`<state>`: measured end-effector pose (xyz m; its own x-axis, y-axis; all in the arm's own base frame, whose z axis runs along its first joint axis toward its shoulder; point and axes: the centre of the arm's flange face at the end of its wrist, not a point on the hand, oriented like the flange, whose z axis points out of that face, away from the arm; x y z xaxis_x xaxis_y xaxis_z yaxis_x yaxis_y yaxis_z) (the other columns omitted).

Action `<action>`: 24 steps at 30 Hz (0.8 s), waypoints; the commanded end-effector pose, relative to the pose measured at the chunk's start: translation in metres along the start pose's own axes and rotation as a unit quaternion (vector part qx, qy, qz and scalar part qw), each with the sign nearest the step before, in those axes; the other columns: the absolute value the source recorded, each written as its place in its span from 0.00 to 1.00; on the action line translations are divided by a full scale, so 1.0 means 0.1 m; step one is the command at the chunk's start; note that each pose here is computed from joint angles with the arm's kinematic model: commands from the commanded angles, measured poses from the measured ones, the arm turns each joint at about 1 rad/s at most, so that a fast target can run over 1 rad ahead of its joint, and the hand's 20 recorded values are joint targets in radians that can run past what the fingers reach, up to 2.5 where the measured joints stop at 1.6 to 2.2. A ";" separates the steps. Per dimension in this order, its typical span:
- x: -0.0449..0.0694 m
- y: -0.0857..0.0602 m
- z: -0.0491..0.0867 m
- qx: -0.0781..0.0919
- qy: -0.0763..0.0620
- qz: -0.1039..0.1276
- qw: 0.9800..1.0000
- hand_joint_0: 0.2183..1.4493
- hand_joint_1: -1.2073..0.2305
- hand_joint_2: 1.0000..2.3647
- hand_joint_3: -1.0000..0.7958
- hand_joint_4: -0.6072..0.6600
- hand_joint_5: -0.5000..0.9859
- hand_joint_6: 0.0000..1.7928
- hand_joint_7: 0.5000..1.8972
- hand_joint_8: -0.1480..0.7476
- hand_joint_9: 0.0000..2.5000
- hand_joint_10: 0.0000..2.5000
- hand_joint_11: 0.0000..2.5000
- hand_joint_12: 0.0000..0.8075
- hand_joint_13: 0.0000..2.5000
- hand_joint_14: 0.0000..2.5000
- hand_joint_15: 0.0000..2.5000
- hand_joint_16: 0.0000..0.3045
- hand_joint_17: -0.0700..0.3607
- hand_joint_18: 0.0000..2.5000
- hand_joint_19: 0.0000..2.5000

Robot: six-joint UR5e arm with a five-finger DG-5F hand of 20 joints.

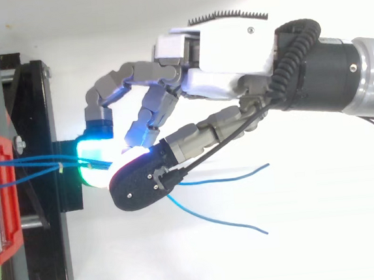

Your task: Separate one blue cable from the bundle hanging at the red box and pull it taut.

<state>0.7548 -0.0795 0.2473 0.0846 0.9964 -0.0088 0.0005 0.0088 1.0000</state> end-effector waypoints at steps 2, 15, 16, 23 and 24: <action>-0.02 0.08 0.02 0.005 -0.001 0.002 1.000 0.37 0.27 0.01 0.40 0.65 0.21 0.45 0.33 0.54 0.44 0.01 0.43 0.49 0.44 0.01 0.24 0.14 0.39 0.37 0.18; -0.02 0.12 0.05 0.000 -0.001 -0.001 1.000 0.41 0.26 0.00 0.28 0.58 0.22 0.48 0.39 0.55 0.46 0.01 0.44 0.49 0.45 0.01 0.25 0.15 0.40 0.38 0.19; -0.02 0.12 0.05 -0.001 -0.002 -0.001 1.000 0.43 0.24 0.00 0.28 0.54 0.22 0.48 0.45 0.55 0.45 0.01 0.45 0.49 0.45 0.01 0.25 0.15 0.39 0.38 0.19; -0.02 0.12 0.05 -0.001 -0.002 -0.001 1.000 0.48 0.19 0.00 0.28 0.56 0.21 0.50 0.45 0.55 0.46 0.01 0.48 0.48 0.45 0.01 0.26 0.14 0.39 0.38 0.20; -0.02 0.12 0.05 -0.001 -0.002 -0.001 1.000 0.47 0.19 0.00 0.28 0.58 0.21 0.50 0.44 0.55 0.46 0.01 0.48 0.48 0.45 0.01 0.26 0.14 0.39 0.39 0.20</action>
<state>0.7598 -0.0817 0.2591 0.0887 0.9960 -0.0102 -0.0019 0.0104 0.9999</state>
